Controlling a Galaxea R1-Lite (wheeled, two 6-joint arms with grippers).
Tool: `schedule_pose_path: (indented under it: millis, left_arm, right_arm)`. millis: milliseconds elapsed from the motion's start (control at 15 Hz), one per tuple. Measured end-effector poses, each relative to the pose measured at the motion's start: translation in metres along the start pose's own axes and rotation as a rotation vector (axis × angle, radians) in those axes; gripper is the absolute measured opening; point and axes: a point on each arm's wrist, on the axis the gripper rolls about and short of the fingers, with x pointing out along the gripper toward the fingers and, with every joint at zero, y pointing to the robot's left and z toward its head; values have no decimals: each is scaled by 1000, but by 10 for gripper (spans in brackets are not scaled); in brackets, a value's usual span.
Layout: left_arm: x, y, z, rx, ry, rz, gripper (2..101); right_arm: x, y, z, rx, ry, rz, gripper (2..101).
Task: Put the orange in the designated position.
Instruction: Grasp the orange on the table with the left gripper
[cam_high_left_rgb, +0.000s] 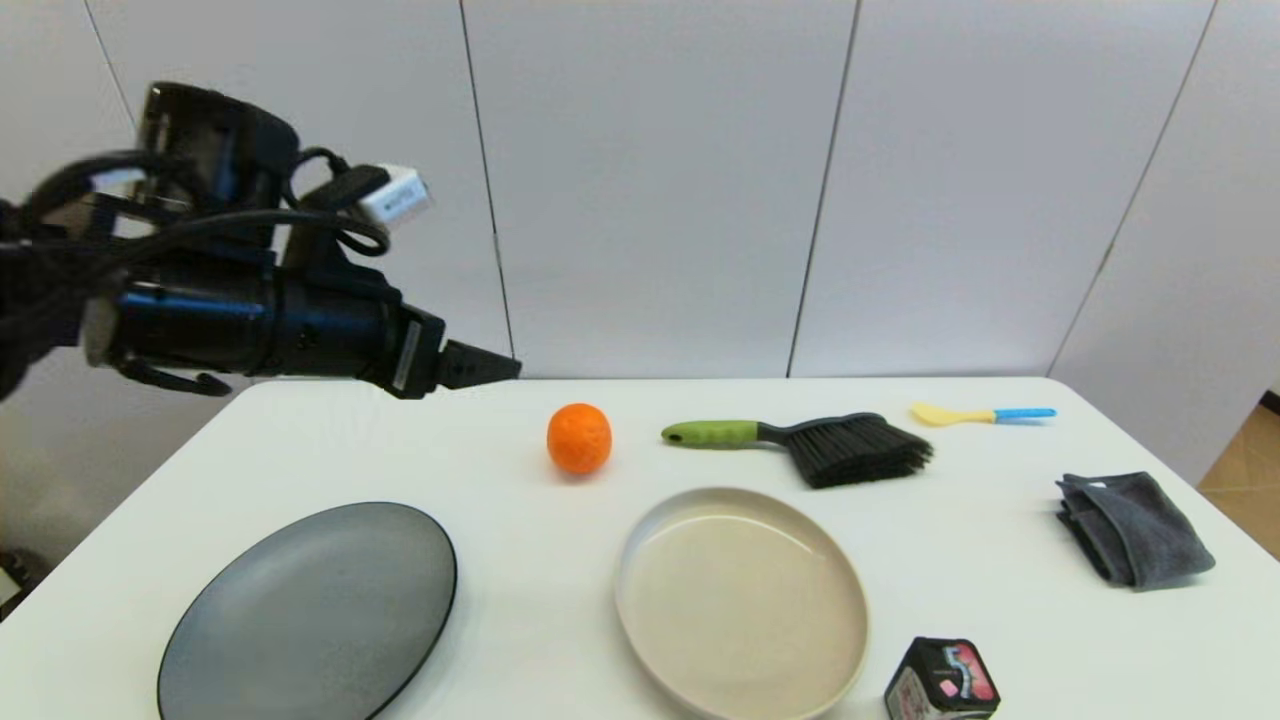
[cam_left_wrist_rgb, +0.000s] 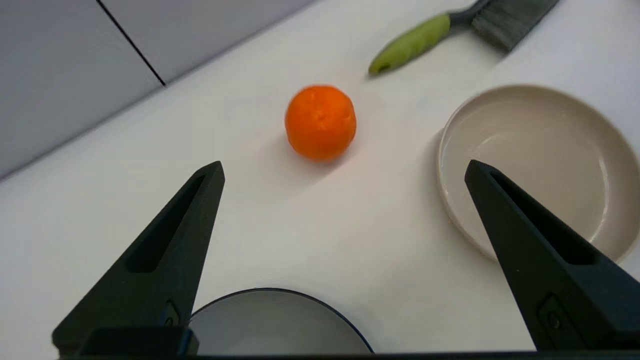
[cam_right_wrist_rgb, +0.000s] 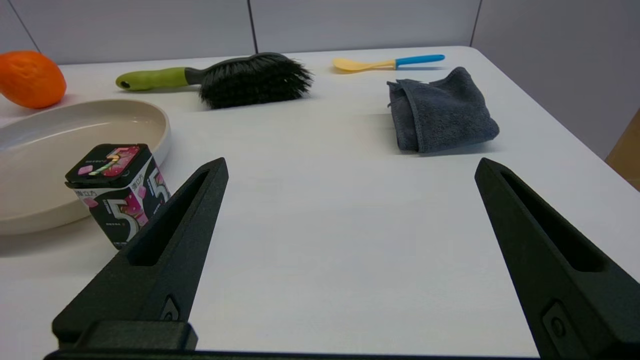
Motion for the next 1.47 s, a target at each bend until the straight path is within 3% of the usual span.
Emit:
schedule_pose_path:
  millis: [267,733,1133,1467]
  left_arm:
    - [61,10,-8,-21,107,-25,978]
    - [144,30,2,-30,125,-27,978]
    - [181,28,-14,-136,183,-43,978]
    - [189,23,-22,-140,213,-55,979]
  right_arm:
    - [0,0,0,0,0,0,980]
    - [0,0,0,0,0,0,980]
    - [0,0,0,0,0,0,979]
    - [0,0,0,0,0,0,980]
